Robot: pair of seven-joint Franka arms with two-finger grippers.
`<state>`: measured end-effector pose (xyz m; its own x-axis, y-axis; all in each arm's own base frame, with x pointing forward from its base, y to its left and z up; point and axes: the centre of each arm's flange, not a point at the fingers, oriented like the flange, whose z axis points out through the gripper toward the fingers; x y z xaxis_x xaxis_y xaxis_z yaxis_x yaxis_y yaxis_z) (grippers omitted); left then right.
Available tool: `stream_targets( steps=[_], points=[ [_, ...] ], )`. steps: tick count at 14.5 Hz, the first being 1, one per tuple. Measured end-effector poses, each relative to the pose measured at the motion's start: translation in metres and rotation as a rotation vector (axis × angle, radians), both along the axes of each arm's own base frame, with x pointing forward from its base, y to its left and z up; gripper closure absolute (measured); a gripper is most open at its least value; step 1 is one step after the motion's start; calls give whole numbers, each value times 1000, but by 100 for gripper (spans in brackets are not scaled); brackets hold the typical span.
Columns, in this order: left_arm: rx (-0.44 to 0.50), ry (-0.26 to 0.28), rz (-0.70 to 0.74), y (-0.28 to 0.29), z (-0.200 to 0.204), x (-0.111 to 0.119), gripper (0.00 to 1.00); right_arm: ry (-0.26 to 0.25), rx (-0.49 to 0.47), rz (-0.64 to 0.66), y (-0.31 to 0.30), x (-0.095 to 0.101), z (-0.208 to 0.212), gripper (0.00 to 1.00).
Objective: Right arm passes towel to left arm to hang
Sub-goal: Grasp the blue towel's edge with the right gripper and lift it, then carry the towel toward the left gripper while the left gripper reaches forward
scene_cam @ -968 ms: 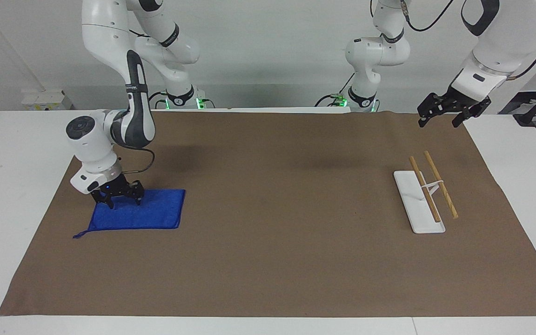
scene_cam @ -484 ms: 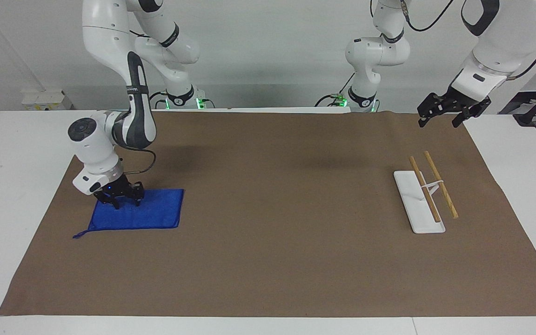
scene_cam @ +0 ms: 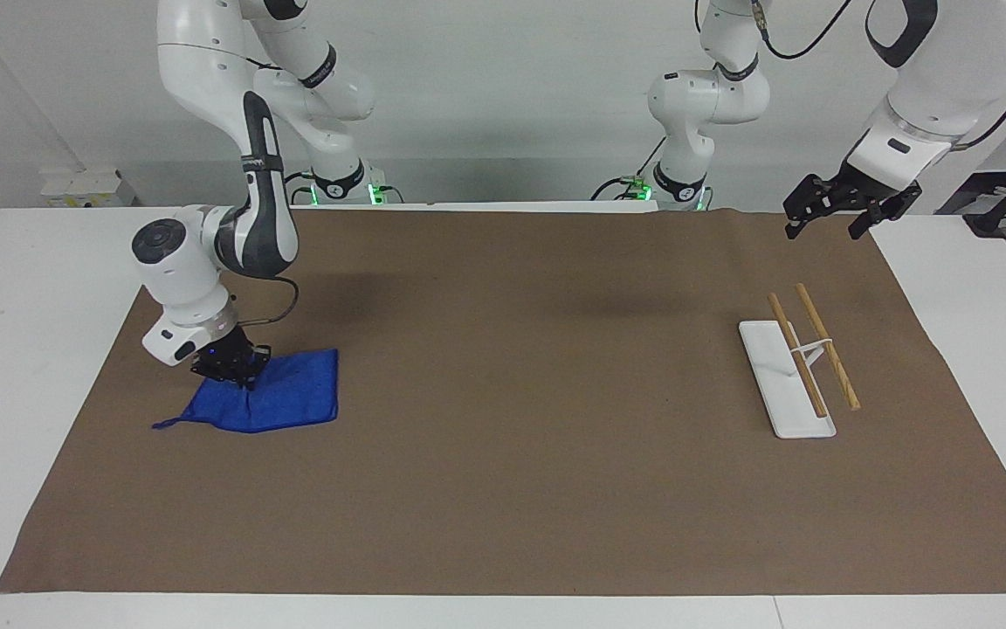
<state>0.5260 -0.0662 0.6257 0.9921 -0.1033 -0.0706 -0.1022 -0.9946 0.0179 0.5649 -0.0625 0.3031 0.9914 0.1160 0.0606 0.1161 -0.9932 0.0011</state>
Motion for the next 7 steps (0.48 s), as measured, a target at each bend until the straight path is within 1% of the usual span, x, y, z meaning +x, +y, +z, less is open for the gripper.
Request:
stream_targets(
  steps=[3,5,6,7],
  points=[
    [0,3,0,0,0,0,0,92,24,-136,54,7,47,95],
    [4,16,18,-1,-1,-2,0,138,24,-270,111,7,86,95],
    [9,21,76,-3,-1,-3,0,143,25,-335,142,5,102,95],
    [18,22,176,-4,-2,-4,0,142,40,-410,175,2,115,95]
  ],
)
